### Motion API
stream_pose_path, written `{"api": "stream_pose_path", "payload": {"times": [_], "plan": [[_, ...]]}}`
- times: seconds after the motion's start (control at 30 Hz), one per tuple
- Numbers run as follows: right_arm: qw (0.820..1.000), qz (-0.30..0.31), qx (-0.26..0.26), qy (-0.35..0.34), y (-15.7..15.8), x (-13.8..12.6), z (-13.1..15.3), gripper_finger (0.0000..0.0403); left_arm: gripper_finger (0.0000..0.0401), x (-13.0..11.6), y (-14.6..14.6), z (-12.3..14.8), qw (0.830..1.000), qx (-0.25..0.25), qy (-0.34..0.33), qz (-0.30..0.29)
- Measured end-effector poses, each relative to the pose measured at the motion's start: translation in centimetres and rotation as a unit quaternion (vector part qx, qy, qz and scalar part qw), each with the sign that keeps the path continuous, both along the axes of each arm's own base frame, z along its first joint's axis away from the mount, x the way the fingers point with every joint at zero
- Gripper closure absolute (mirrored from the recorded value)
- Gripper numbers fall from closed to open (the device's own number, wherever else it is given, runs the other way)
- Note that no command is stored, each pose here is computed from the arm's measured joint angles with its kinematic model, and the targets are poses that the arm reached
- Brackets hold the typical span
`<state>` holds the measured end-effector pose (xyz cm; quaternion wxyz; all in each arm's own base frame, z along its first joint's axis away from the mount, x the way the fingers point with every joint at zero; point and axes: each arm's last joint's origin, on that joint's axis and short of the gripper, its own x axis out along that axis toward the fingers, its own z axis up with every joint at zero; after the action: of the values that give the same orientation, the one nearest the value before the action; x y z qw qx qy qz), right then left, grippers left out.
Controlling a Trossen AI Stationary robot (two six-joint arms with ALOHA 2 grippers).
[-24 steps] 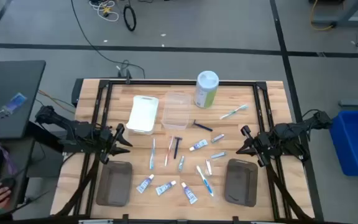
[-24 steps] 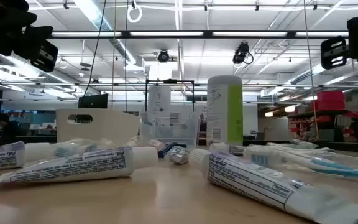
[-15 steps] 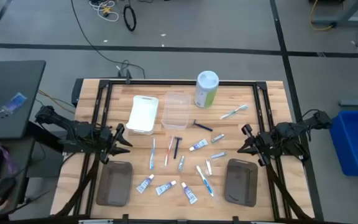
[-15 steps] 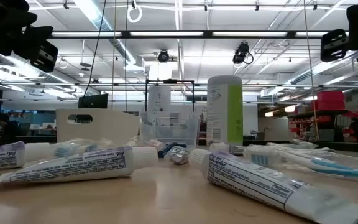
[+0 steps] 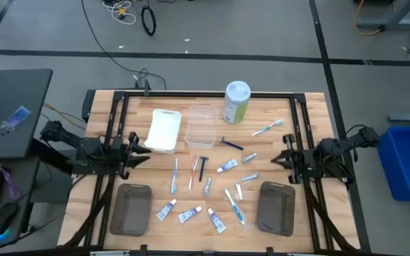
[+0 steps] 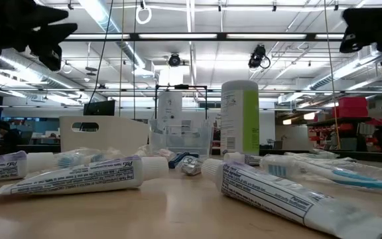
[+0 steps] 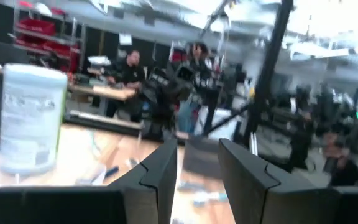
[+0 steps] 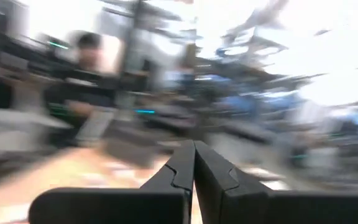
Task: Pick & Place Travel size toiletries
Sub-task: Put the left blue and white toothbrush into the white bin
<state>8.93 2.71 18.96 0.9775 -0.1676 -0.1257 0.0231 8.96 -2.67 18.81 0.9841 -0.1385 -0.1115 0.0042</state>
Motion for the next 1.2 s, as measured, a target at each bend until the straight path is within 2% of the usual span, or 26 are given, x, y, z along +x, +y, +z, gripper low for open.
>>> {"api": "stream_pose_path", "payload": {"times": [0.07,0.13,0.27,0.37,0.6,0.73,0.9,1.07,1.2], "plan": [[0.996,-0.092,-0.007,-0.019,-0.5,-0.1,0.5,0.0389,0.0275,-0.1,0.2,0.5,0.999,-0.032,-0.025,0.019],[0.987,-0.158,0.027,-0.028,-1.0,-0.3,0.8,0.0389,0.0275,-0.3,0.4,1.0,0.996,-0.061,-0.048,0.042],[0.959,-0.249,0.129,-0.032,-1.7,-0.6,0.9,0.0389,0.0275,-0.1,0.5,1.4,0.994,-0.071,-0.038,0.074],[0.943,-0.285,0.167,-0.031,-1.9,-0.7,0.7,0.0389,0.0275,0.0,0.6,2.2,0.992,-0.071,-0.033,0.101],[0.941,-0.290,0.170,-0.030,-1.9,-0.7,0.7,0.0389,0.0275,1.6,0.0,3.5,0.991,-0.038,0.023,0.128],[0.941,-0.288,0.176,-0.028,-1.9,-0.6,0.6,0.0389,0.0275,3.1,-0.6,3.8,0.987,-0.031,0.061,0.148],[0.947,-0.280,0.158,-0.007,-1.8,-0.4,0.1,0.0388,0.0275,5.4,-1.6,4.5,0.980,-0.010,0.127,0.153],[0.949,-0.266,0.167,0.006,-1.7,-0.3,-0.2,0.0365,0.0275,7.7,-2.6,5.5,0.962,-0.003,0.227,0.154],[0.964,-0.193,0.184,0.007,-1.3,-0.1,-0.3,0.0333,0.0275,9.4,-3.1,6.0,0.940,-0.042,0.310,0.135]]}}
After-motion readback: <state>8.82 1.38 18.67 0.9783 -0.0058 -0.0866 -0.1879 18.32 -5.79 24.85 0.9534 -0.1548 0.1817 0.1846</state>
